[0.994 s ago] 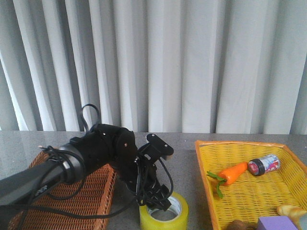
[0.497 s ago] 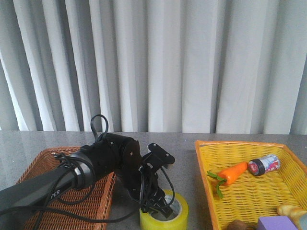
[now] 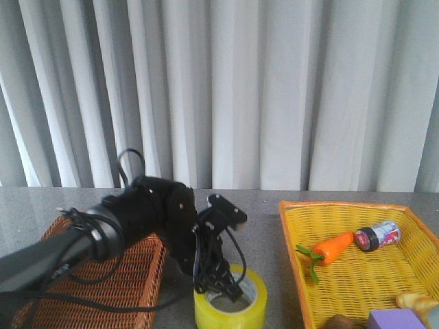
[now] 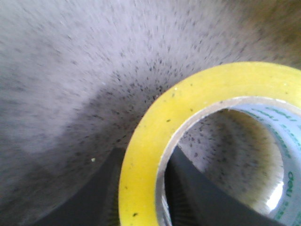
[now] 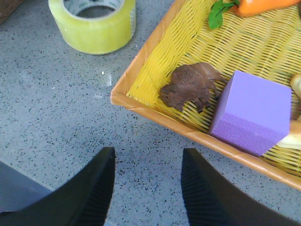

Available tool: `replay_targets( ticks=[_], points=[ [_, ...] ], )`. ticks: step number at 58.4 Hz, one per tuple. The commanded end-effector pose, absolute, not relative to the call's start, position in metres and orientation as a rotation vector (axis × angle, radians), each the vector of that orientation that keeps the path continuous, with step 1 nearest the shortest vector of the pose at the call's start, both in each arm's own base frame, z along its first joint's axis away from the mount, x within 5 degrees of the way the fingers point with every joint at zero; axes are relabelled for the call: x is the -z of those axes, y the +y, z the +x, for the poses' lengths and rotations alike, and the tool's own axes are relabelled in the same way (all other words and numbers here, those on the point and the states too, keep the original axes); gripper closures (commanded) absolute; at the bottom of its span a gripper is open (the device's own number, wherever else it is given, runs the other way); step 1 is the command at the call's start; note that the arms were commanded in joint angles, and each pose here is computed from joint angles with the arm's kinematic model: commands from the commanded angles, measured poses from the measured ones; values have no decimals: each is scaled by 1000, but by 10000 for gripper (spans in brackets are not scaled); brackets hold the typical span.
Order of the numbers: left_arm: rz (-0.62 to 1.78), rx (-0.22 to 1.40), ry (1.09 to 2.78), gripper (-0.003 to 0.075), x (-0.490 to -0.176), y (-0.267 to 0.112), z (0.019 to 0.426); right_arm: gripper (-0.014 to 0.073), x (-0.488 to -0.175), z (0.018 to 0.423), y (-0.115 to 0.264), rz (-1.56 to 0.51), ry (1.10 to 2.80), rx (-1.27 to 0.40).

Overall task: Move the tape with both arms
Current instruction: 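Reach the left gripper to the tape roll and grip its rim, then lift the tape roll with the left gripper over the brown basket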

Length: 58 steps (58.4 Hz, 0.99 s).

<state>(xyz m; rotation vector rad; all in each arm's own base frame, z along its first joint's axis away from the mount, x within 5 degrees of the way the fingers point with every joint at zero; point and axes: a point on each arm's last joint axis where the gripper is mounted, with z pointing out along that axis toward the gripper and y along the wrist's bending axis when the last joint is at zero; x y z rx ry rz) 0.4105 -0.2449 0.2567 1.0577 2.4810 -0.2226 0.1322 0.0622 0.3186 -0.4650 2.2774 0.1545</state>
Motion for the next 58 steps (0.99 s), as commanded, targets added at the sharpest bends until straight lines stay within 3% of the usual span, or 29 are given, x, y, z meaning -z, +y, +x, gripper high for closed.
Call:
replay_targets(
  ticks=[1,17,28,44,58],
  points=[
    [973,269,2280,649,-338,-237,391,269,-331,135,62,-451,2198,-167],
    [958,118,2158,647,-413,-202,352,269,-331,135,62,-451,2198,-167],
    [740,72,2232,647,-439,-155,344,269,-330,135,62,-451,2199,-166],
    [396,3,2430,647,-414,-75,370,269,-330,135,62,-451,2199,-166],
    [307,-13,2419,647,-368,-53,389,269,-330,135,62,-451,2199,-166]
  ],
)
